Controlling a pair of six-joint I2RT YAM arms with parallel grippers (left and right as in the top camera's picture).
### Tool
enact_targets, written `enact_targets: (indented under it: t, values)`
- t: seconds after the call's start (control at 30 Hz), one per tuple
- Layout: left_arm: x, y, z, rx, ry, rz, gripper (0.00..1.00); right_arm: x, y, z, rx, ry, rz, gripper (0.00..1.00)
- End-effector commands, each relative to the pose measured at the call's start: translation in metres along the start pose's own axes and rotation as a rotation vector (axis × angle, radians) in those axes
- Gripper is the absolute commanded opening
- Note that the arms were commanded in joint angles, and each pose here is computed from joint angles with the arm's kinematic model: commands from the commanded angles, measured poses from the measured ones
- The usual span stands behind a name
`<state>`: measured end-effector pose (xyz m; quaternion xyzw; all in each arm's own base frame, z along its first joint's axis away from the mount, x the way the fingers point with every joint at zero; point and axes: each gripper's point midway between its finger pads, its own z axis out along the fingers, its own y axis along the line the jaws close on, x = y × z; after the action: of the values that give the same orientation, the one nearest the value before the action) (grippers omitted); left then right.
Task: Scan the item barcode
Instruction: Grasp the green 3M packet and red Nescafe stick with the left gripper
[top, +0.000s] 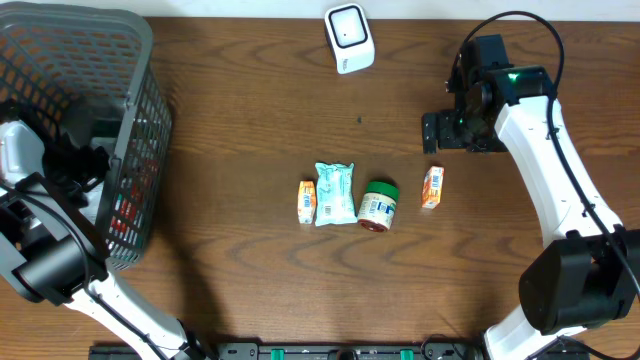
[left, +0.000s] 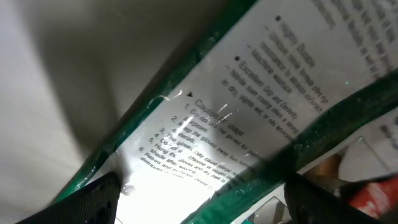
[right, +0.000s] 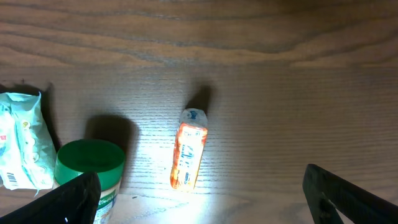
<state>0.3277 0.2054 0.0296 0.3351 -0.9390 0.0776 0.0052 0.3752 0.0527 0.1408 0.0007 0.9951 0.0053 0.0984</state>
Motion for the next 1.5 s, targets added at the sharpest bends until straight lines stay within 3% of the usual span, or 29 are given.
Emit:
enact_targets:
  t: [0.0,0.2,0.37,0.93,1.27,1.37,1.47]
  values:
    - [0.025,-0.034,0.019,0.223,0.127,-0.065,0.85,0.000,-0.002,-0.003,0.002,-0.008,-0.003,0.99]
    - [0.009,-0.037,-0.018,0.212,0.015,-0.037,0.86,0.000,-0.002,-0.003,0.002,-0.009,-0.003,0.99]
    - [0.005,-0.017,-0.032,0.081,-0.047,-0.025,0.86,0.000,-0.002,-0.003,0.002,-0.008,-0.003,0.99]
    - [0.018,-0.005,0.024,0.022,-0.045,-0.011,0.86,0.000,-0.002,-0.003,0.002,-0.008,-0.003,0.99]
    - [0.052,-0.061,0.037,0.088,0.060,0.147,0.81,0.000,-0.002,-0.003,0.002,-0.008,-0.003,0.99]
    - [0.057,-0.071,0.039,0.087,0.066,0.216,0.70,0.000,-0.002,-0.003,0.002,-0.008,-0.003,0.99]
    - [0.057,-0.072,0.039,0.088,0.069,0.218,0.45,0.000,-0.002,-0.003,0.002,-0.008,-0.003,0.99]
